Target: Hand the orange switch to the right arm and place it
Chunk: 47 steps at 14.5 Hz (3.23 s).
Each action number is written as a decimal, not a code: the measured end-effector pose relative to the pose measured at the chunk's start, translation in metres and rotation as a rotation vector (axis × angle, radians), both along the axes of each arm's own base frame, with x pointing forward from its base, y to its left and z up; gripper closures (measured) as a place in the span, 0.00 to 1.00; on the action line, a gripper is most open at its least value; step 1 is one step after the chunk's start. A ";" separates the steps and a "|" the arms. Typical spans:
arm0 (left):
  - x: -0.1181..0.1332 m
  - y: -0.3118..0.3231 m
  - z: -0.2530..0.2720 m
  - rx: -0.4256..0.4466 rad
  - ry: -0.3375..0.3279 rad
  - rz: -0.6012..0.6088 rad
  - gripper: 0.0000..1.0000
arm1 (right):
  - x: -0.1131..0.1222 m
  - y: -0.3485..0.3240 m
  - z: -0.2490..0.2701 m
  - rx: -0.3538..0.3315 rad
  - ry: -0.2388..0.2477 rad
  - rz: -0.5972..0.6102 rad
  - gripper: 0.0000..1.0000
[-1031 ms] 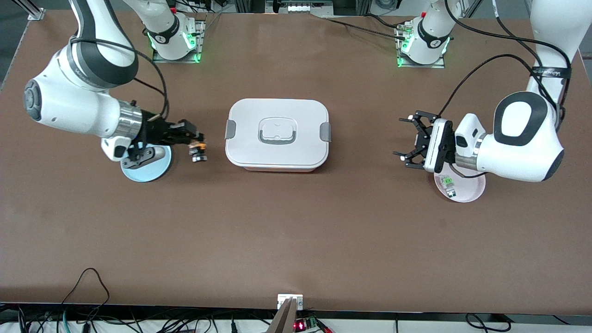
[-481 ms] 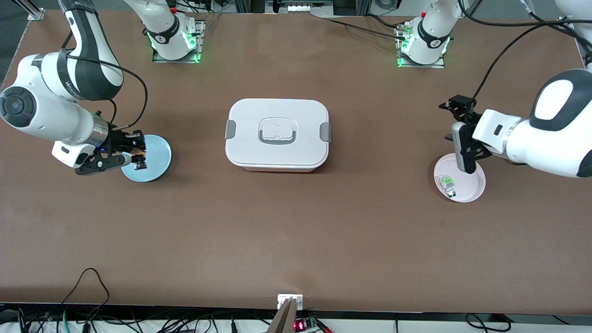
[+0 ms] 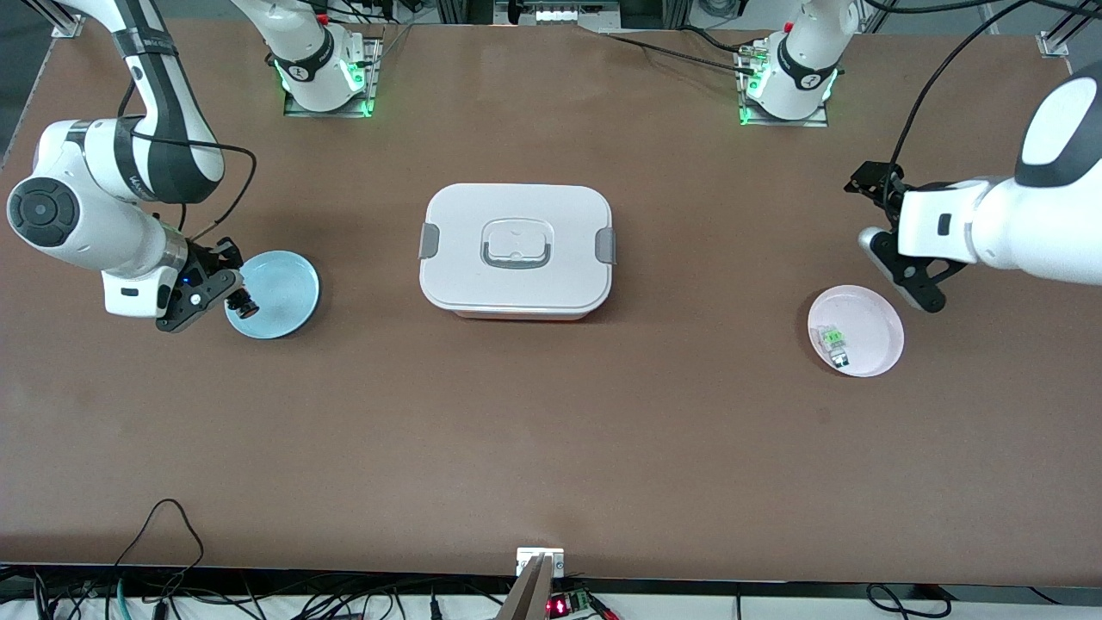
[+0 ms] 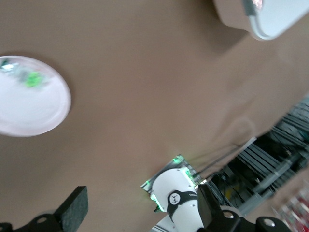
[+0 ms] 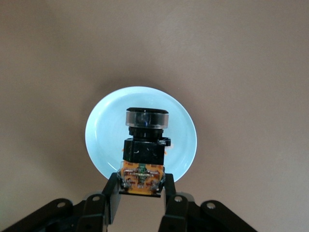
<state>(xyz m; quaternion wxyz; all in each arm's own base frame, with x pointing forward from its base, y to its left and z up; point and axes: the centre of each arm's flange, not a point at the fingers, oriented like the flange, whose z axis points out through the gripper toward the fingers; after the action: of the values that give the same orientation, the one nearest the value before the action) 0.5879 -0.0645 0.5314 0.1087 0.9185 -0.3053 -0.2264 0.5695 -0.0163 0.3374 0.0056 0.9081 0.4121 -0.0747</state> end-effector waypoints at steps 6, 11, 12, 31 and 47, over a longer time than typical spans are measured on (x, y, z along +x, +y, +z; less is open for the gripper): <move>-0.014 0.022 0.036 0.182 -0.303 0.327 0.00 | -0.020 -0.002 -0.038 0.047 0.009 0.279 0.60; -0.030 0.035 0.039 0.210 -0.404 0.479 0.00 | -0.036 -0.021 -0.070 0.072 -0.004 0.334 0.60; -0.030 0.037 0.041 0.210 -0.408 0.485 0.00 | -0.036 -0.025 -0.076 0.077 -0.005 0.341 0.60; -0.022 0.032 0.047 0.222 -0.412 0.524 0.00 | -0.037 -0.044 -0.131 0.146 -0.006 0.538 0.32; -0.022 0.028 0.048 0.224 -0.413 0.521 0.00 | 0.056 0.061 0.120 0.145 -0.097 -0.220 0.00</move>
<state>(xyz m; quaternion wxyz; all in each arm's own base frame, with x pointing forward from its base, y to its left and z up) 0.5660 -0.0369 0.5795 -0.0025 0.9982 -0.0494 -0.0326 0.6258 0.0446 0.4578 -0.0482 0.9483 0.3138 -0.0008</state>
